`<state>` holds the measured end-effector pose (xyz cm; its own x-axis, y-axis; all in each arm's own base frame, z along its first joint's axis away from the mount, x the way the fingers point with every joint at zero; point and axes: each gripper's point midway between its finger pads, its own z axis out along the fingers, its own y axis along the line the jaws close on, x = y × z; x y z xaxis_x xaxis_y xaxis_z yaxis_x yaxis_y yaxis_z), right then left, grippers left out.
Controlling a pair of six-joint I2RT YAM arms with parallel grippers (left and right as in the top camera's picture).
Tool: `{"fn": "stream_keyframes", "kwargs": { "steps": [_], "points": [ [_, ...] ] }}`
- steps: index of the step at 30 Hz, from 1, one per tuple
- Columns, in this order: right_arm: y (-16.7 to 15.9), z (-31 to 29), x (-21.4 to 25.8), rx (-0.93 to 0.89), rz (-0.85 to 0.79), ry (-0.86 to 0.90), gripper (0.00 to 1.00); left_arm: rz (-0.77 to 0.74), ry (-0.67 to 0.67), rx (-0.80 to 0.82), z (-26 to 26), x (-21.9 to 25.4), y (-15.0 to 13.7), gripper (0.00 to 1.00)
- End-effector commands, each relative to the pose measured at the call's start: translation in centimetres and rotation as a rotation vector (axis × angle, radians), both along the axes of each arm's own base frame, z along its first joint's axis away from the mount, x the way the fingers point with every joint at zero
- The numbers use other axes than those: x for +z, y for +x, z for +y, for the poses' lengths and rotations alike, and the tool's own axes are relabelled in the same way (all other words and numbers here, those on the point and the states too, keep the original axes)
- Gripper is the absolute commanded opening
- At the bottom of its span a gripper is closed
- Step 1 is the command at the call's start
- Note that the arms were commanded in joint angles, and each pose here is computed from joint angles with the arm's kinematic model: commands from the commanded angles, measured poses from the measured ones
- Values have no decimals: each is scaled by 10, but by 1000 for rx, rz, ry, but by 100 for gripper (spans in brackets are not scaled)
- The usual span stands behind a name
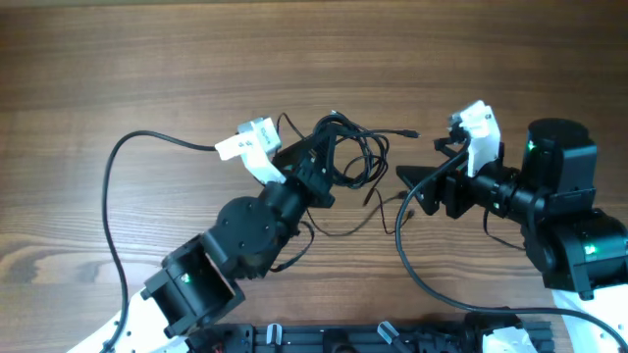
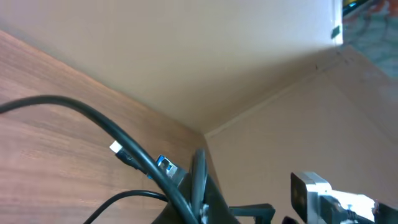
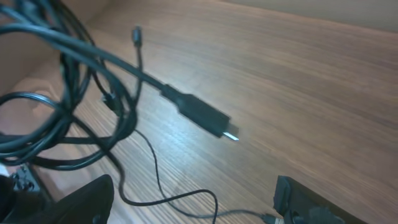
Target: Untangle cables
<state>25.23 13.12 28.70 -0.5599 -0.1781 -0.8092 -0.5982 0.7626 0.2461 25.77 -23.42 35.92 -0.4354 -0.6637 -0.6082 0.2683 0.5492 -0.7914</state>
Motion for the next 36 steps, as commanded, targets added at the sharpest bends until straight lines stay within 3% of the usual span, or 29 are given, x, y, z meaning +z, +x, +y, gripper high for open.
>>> {"fn": "stream_keyframes", "kwargs": {
  "steps": [1,3,7,17,21,31,33,36],
  "points": [
    [-17,26,22,192,-58,110,82,-99,45,-25,7,23,-9,4],
    [-36,44,40,365,-117,195,78,-101,47,-36,6,23,-10,4],
    [-49,55,61,482,-175,280,74,-106,63,-49,4,22,-11,4],
    [-30,49,50,377,-130,243,72,-148,13,-202,-19,35,-27,4],
    [-29,49,53,379,-147,243,58,-155,6,-259,-26,37,-34,4],
    [-30,50,52,370,-114,264,53,-182,-20,-315,-50,37,-28,4],
    [-30,50,52,370,-114,263,47,-195,-33,-315,-52,41,-26,4],
    [-30,50,52,371,-117,261,27,-199,-36,-314,-52,42,-26,4]
  ]
}}
